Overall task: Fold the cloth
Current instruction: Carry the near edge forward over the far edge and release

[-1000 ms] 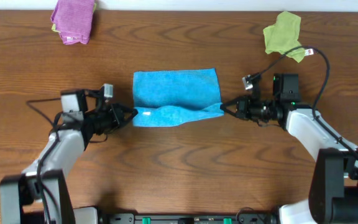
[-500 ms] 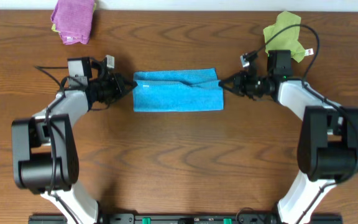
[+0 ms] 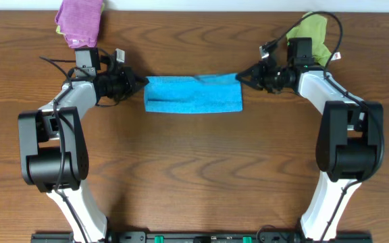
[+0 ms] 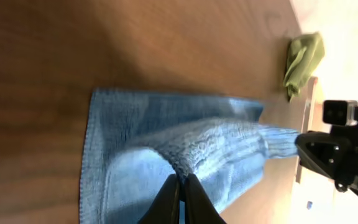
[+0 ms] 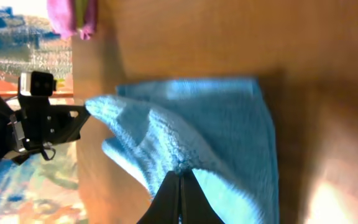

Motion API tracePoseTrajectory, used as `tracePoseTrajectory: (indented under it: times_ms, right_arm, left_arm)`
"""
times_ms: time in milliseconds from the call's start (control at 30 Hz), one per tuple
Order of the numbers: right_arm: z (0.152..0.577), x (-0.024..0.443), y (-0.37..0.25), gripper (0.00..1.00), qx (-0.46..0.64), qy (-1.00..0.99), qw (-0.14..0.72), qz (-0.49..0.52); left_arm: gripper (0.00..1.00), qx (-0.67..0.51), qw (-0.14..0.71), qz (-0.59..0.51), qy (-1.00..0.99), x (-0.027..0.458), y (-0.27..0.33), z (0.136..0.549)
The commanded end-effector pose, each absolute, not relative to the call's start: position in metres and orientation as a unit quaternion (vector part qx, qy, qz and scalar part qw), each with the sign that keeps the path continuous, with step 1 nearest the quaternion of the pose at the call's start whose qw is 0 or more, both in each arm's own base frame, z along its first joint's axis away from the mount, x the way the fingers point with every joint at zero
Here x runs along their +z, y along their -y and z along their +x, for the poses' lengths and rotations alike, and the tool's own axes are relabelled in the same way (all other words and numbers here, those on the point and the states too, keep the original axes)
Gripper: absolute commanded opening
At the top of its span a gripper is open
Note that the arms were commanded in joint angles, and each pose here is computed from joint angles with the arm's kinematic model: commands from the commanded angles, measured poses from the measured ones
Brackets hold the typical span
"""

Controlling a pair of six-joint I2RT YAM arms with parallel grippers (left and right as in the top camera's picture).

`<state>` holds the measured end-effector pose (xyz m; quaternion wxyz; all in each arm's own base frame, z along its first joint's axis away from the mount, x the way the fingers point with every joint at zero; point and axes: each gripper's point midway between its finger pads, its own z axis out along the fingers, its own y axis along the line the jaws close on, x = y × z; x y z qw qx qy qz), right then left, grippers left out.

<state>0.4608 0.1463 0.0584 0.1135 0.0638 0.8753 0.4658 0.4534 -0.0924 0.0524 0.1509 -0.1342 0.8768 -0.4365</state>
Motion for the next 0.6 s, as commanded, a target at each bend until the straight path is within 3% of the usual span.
tracePoseTrajectory:
  times_ms: [0, 233, 567]
  right_arm:
    - [0.447, 0.057, -0.160, 0.01, 0.472, -0.876, 0.092, 0.031]
    - [0.428, 0.051, -0.158, 0.01, 0.465, -0.883, 0.057, 0.030]
    - [0.429, 0.043, -0.152, 0.01, 0.442, -0.895, 0.061, 0.034]
  left_arm:
    - [0.06, -0.444, 0.132, -0.117, -0.879, 0.052, 0.097, 0.444]
    - [0.06, -0.401, 0.077, -0.102, -0.907, 0.042, 0.093, 0.406]
    - [0.06, -0.360, 0.084, -0.099, -0.924, 0.041, 0.083, 0.403]
